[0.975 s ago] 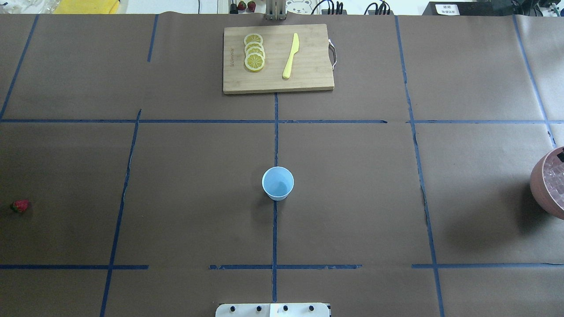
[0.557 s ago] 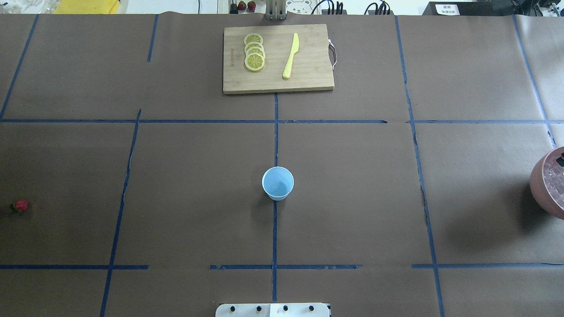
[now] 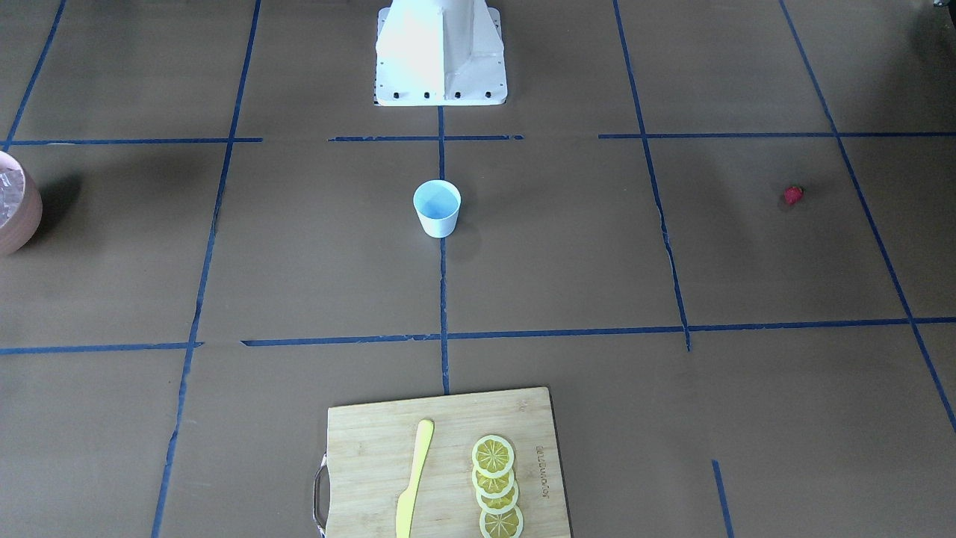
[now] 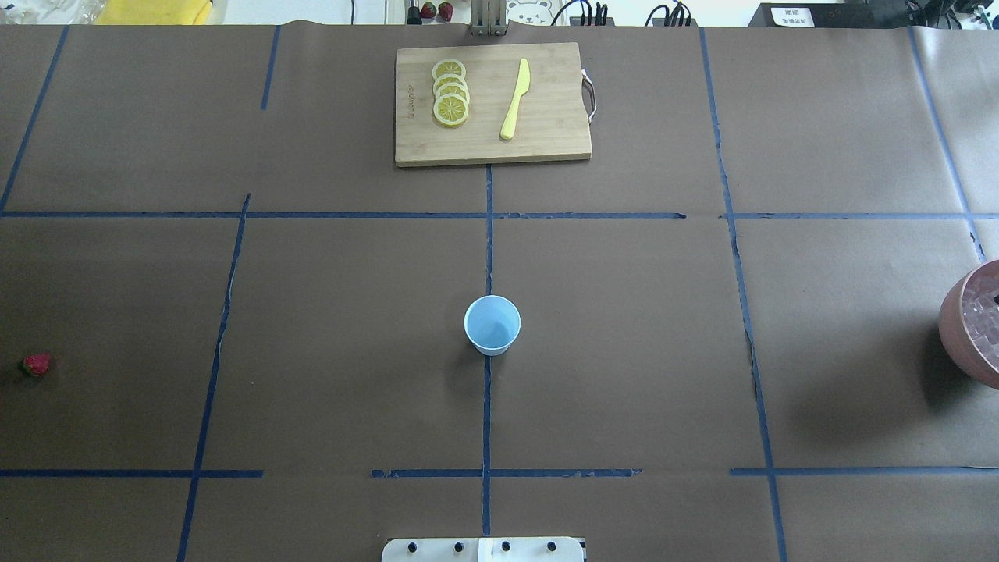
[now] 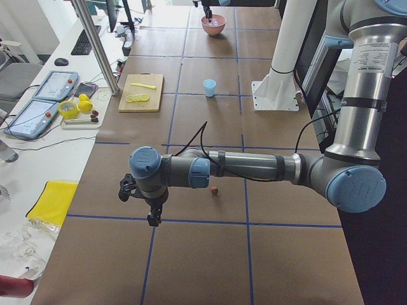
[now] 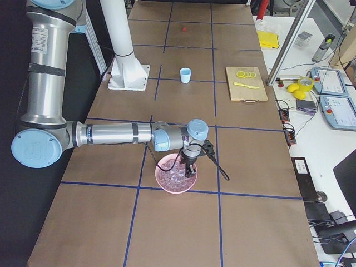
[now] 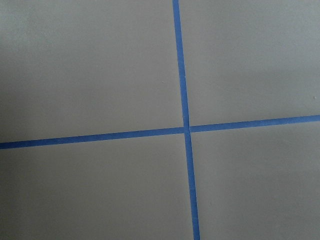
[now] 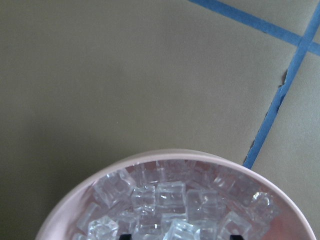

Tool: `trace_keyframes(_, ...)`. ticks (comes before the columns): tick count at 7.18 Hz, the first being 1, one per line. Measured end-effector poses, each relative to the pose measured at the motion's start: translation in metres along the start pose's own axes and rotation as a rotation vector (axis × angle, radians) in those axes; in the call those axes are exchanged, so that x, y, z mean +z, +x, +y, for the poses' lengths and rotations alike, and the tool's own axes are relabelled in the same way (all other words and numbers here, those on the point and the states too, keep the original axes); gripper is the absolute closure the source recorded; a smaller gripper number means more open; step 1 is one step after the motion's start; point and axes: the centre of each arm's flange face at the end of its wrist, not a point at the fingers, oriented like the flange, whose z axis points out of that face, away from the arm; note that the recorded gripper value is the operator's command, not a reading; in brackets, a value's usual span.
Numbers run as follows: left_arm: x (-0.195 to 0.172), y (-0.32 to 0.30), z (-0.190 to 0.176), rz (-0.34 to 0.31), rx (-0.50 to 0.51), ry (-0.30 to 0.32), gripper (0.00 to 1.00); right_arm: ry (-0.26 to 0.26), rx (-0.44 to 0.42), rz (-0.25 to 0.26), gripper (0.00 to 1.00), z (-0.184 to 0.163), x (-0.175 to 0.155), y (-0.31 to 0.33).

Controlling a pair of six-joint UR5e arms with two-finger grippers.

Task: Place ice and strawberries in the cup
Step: 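Lower the right gripper into the pink bowl of ice cubes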

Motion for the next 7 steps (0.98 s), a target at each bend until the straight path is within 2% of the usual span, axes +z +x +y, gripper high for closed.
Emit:
trace_keyframes(2,-0.0003,0.0003,-0.0001,0.000,0.002,0.001,0.00,-0.016,-0.031,0.028,0.34,-0.0013,0.0065,-0.0043)
trace_keyframes(7,-0.0006,0.0007,0.0001,0.001,0.001,0.001,0.00,-0.028,-0.043,0.035,0.34,-0.0004,0.0114,-0.0056)
